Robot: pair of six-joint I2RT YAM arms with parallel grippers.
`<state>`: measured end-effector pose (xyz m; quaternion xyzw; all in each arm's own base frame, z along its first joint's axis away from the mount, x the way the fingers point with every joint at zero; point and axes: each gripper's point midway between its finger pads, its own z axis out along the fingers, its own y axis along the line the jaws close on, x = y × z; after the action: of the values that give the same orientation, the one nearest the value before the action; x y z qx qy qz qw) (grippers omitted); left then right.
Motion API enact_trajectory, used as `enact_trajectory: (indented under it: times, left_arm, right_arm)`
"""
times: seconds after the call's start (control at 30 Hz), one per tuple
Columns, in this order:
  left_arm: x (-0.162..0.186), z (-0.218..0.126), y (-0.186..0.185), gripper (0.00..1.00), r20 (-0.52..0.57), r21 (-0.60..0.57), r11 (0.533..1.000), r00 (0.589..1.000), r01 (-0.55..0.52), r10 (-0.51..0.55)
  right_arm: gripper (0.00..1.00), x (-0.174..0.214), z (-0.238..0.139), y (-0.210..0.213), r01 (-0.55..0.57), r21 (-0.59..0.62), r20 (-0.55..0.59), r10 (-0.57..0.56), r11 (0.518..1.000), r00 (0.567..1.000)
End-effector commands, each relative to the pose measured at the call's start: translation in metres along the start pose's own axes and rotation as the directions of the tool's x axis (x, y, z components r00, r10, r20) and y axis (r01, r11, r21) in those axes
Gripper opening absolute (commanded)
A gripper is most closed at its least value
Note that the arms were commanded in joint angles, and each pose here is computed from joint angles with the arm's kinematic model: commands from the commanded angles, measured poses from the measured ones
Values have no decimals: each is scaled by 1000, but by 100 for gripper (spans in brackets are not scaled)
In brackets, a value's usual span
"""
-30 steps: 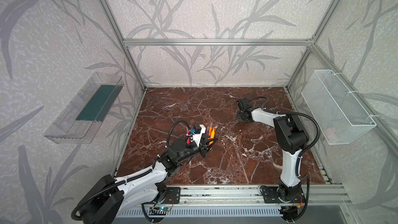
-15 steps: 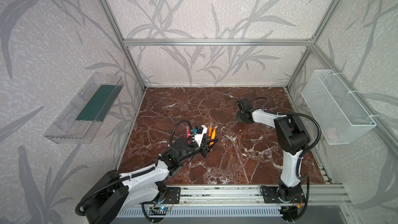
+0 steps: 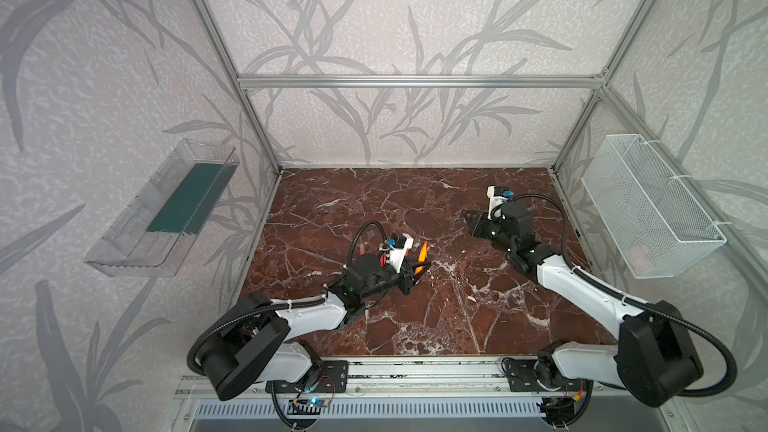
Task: Insert the pens into the pen caps
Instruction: 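Carry the cap with the right gripper above the orange marker tip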
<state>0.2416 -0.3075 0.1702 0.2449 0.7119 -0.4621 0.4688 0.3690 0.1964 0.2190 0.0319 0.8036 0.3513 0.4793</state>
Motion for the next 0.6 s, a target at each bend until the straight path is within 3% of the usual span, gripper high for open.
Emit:
enact_trajectory:
  times: [0.0, 0.2, 0.57]
  left_arm:
    - [-25, 7, -18, 0, 76, 83, 997, 997, -5, -1]
    - [-25, 10, -23, 0, 78, 92, 996, 997, -4, -3]
    - [-26, 8, -22, 0, 90, 84, 996, 996, 0, -7]
  right_arm:
    - [0, -6, -11, 70, -15, -312, 58, 35, 950, 998]
    - [0, -3, -29, 117, 85, -410, 167, -17, 908, 986]
    - [0, 12, -39, 127, 71, -454, 160, 3, 888, 987]
